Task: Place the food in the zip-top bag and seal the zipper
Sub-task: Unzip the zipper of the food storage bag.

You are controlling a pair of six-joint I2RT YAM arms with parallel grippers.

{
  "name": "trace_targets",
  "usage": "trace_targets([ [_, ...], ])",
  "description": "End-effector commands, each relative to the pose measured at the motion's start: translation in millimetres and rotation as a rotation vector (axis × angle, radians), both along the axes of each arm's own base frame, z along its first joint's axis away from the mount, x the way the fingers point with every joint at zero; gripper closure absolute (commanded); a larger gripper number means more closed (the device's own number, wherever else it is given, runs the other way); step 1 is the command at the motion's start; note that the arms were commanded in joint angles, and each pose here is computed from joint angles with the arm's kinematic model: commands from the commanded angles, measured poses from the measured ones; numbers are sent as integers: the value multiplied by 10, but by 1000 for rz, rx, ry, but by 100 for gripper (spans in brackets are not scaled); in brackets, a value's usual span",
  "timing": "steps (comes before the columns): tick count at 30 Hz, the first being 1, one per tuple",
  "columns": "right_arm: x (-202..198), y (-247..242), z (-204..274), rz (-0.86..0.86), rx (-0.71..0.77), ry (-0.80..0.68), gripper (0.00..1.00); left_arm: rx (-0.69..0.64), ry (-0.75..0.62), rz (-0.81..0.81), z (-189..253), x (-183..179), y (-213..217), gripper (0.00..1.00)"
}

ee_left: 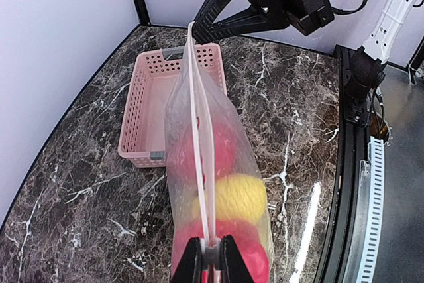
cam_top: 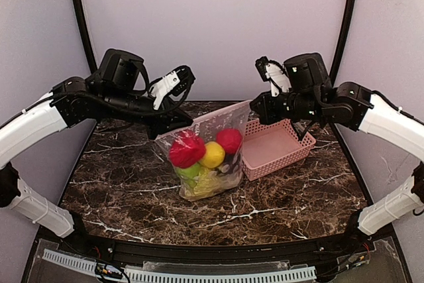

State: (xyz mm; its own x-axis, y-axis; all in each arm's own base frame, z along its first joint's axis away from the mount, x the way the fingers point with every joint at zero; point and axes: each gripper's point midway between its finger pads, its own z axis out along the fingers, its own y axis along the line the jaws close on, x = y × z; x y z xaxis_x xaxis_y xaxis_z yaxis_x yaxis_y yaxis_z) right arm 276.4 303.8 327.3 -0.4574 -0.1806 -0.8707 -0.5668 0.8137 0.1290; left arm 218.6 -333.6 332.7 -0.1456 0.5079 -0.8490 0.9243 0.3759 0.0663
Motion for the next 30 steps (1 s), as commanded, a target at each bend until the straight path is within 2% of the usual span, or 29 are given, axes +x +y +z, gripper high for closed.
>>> trace_targets([
  [1,233,-487,109,-200,-19,-51,100,60,75,-1,-141,-181,312,99],
  [11,233,-464,68,-180,-11,-31,100,69,105,1,-250,-187,382,99],
  [16,59,-139,145,40,41,-39,99,36,118,-25,-269,-198,300,99],
  [17,-4,-67,191,99,60,-49,90,23,113,-25,-251,-184,278,99],
  [20,-176,40,317,221,98,-83,49,3,119,-38,-255,-194,236,99],
  [21,-238,54,372,251,108,-103,37,-3,115,-41,-243,-191,225,99],
  [24,-481,109,546,369,137,-173,15,-17,109,-41,-211,-185,213,99],
  [26,-697,193,651,486,161,-213,7,-28,105,-42,-181,-188,210,99],
  [30,-1038,438,747,670,186,-272,6,-58,102,-58,-104,-226,204,99],
])
